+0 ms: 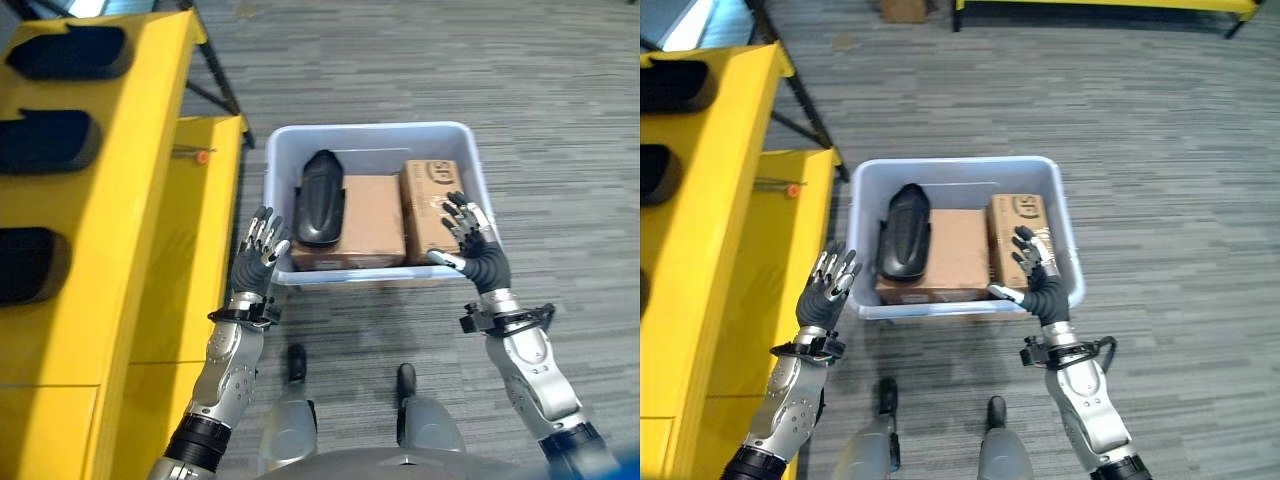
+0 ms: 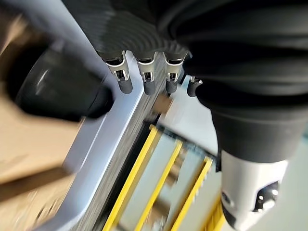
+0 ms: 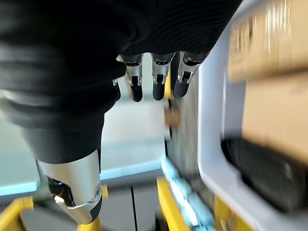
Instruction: Move parts from the plastic box to the shelf.
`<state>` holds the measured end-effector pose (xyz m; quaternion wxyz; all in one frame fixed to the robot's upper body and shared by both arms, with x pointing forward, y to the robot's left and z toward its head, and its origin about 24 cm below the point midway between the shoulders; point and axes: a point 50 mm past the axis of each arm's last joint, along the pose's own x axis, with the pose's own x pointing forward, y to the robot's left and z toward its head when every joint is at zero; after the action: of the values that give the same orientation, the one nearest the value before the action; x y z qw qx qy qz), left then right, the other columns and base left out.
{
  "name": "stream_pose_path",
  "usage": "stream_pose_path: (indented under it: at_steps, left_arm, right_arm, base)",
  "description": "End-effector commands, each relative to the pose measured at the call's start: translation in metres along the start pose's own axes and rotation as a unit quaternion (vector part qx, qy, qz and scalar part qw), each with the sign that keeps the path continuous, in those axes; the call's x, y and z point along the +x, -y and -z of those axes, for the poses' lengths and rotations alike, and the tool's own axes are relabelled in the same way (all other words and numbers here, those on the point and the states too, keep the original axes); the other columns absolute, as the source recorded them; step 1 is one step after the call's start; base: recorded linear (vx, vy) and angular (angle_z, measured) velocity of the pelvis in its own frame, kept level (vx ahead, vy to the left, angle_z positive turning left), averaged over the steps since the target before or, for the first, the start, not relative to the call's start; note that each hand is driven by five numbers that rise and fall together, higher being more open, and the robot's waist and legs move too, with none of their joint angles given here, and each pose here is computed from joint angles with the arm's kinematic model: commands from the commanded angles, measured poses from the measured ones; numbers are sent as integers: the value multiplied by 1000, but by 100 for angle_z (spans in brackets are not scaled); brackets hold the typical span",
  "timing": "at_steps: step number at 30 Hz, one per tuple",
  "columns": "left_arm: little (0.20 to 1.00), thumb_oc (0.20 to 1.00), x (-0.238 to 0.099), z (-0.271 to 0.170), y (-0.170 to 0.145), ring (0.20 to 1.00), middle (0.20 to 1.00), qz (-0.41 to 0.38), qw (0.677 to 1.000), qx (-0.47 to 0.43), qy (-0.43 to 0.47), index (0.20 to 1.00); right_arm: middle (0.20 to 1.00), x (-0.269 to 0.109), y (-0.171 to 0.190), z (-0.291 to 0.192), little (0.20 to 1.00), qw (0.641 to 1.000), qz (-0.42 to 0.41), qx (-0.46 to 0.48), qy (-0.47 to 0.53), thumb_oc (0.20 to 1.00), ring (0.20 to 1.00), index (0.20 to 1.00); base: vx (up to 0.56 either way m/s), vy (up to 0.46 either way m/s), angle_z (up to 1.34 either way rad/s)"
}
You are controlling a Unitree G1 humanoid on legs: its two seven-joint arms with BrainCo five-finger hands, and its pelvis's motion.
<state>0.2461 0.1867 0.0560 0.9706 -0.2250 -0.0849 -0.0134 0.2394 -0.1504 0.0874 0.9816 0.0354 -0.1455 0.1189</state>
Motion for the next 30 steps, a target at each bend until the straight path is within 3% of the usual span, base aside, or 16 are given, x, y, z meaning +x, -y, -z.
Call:
stream_pose_path:
  at_steps: [1,12,20,30]
  left_arm:
    - [1000,1000,-1,-22,3,1000,1000,3,998,9,64,1000]
    - [1000,1000,14,-37,15,1000,1000,17,994,18,104,1000]
    - [1000,1000,43,-56,42,1000,1000,43,985,25,164,1000]
    - [1000,1000,73,-101,57,1000,1000,-4,958,72,279,1000]
  right_arm:
    - [1000,12,5,-25,1000,998,-1,-16,66,1000,1000,1000]
    - [1000,12,5,-29,1000,997,-1,-21,75,1000,1000,1000]
    - [1000,18,-4,-39,1000,995,-20,-18,100,1000,1000,1000]
    - [1000,23,-5,-53,1000,989,-24,-28,140,1000,1000,1000]
  base:
    - [77,138,4]
    - [22,16,-20]
    - [-31,19,-16]
    - [-48,3,-15]
